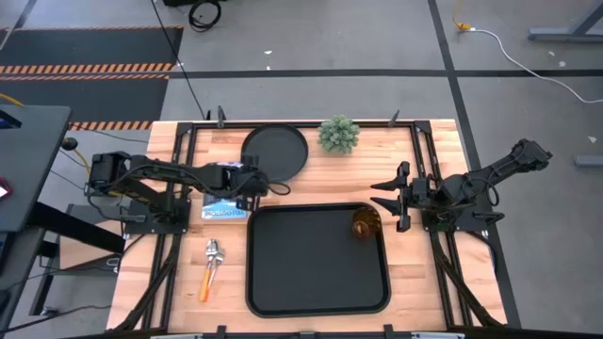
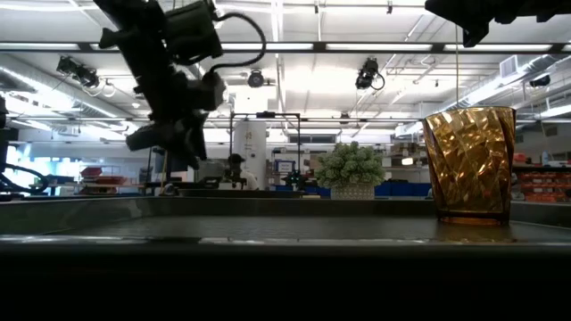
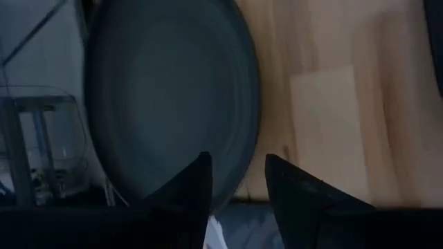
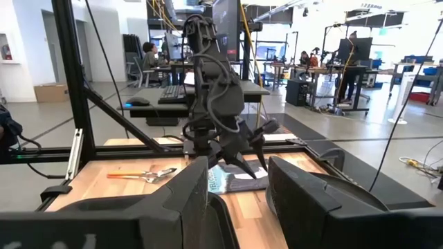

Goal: Pick and place plate/cup/fork/spoon on tray
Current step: Put the black plate on the black tray

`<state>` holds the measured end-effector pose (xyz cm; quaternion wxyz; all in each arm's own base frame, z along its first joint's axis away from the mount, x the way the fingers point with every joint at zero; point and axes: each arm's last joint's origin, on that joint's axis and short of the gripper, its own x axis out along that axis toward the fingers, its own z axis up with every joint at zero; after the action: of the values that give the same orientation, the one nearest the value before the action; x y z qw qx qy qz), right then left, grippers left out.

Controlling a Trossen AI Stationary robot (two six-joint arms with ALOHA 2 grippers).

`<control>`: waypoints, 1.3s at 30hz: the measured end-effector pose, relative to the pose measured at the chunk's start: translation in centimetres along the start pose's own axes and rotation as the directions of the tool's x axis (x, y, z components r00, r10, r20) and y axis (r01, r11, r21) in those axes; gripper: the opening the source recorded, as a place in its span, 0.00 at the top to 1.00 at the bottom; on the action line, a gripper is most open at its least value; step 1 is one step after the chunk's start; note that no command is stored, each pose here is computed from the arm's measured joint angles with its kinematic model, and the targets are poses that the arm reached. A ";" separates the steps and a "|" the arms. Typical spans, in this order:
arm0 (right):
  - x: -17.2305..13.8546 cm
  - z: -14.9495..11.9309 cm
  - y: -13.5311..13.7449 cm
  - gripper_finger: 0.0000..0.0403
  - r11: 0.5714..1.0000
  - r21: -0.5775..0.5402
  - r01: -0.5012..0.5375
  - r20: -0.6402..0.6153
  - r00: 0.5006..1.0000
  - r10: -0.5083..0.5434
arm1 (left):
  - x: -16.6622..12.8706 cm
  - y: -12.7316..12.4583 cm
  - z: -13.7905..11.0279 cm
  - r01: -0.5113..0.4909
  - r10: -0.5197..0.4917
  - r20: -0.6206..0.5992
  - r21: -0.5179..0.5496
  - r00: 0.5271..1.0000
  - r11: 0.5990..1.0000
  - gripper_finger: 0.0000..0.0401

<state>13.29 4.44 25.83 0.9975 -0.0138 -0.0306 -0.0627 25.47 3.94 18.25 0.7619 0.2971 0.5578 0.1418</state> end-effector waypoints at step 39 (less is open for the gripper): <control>0.0 0.0 0.1 0.60 1.000 0.006 -0.026 -0.001 1.000 0.026 | 6.8 -2.0 -0.6 -0.021 0.039 -0.154 0.114 0.987 0.993 0.75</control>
<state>13.34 4.53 25.79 0.9983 -0.0114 -0.0299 -0.0494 26.95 6.24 11.68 0.6959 0.3356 0.6182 0.1445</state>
